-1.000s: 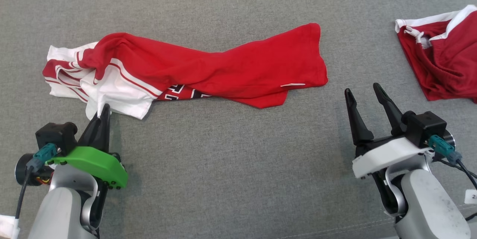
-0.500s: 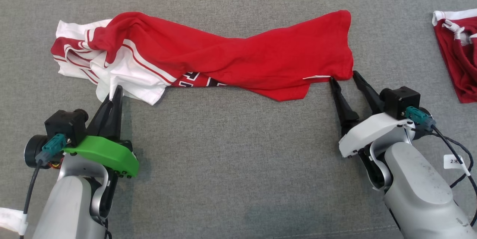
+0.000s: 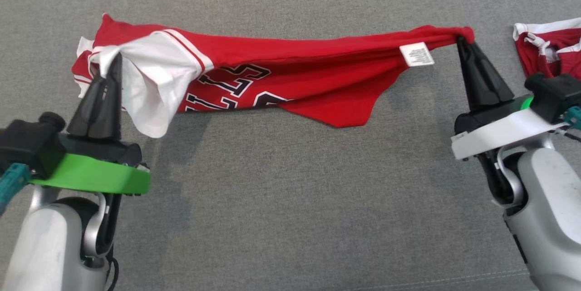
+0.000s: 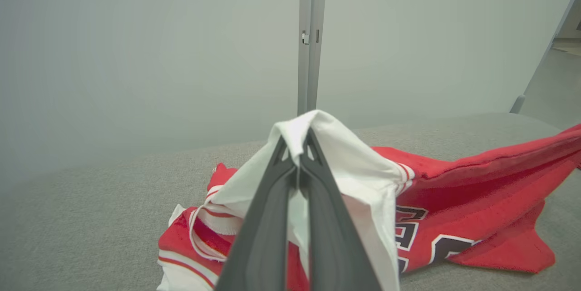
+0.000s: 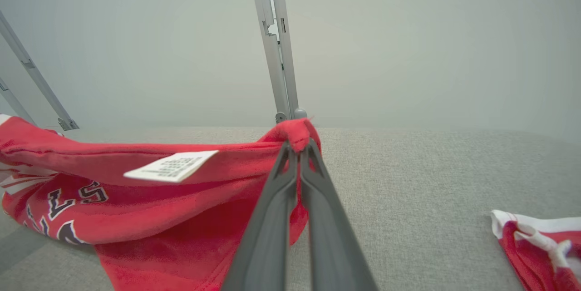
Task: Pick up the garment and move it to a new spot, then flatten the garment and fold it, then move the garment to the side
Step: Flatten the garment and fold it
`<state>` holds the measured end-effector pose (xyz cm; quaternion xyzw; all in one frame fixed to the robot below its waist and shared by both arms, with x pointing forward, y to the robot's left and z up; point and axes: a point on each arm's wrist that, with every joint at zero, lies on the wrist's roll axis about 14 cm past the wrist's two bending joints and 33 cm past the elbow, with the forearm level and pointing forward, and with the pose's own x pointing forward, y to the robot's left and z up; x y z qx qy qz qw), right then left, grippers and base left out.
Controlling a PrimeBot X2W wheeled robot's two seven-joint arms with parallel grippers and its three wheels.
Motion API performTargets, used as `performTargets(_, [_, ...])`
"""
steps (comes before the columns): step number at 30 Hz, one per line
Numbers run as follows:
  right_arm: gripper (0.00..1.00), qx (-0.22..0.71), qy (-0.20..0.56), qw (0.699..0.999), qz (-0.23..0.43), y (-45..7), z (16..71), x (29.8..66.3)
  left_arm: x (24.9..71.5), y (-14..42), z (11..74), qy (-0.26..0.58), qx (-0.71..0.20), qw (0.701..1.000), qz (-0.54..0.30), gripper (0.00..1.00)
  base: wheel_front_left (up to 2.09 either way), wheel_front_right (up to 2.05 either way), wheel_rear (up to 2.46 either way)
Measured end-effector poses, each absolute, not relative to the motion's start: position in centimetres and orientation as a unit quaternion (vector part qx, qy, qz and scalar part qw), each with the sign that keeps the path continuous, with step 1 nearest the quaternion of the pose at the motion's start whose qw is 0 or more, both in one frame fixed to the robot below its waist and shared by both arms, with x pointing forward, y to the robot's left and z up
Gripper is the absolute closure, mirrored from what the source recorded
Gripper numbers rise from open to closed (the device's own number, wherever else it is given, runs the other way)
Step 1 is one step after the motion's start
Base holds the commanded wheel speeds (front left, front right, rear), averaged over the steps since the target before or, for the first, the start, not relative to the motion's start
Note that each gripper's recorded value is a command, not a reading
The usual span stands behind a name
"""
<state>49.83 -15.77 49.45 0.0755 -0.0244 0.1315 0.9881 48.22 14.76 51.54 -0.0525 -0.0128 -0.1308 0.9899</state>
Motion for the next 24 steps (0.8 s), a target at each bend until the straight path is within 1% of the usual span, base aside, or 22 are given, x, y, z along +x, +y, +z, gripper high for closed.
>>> performTargets(7, [1.00, 0.037, -0.128, 0.983, 0.125, -17.6, 58.7, 49.0, 48.1, 14.5, 61.7, -0.152, -0.028, 0.978, -0.139, 1.00, 0.00, 0.00, 0.00])
performTargets(11, [1.00, 0.016, -0.186, 0.975, 0.120, -18.1, 63.8, 47.5, 47.2, 14.2, 68.0, -0.241, -0.014, 0.960, -0.139, 1.00, 0.00, 0.00, 0.00])
performTargets(15, [1.00, 0.003, -0.227, 0.967, 0.113, -18.7, 67.6, 45.9, 45.7, 13.9, 73.5, -0.322, 0.001, 0.936, -0.141, 1.00, 0.00, 0.00, 0.00])
performTargets(19, [1.00, -0.003, -0.242, 0.964, 0.106, -19.1, 69.3, 44.8, 44.7, 13.2, 76.7, -0.361, 0.013, 0.920, -0.152, 1.00, 0.00, 0.00, 0.00])
performTargets(24, [1.00, 0.001, -0.226, 0.970, 0.089, -20.0, 68.8, 44.5, 45.2, 11.4, 77.3, -0.359, 0.013, 0.916, -0.177, 1.00, 0.00, 0.00, 0.00])
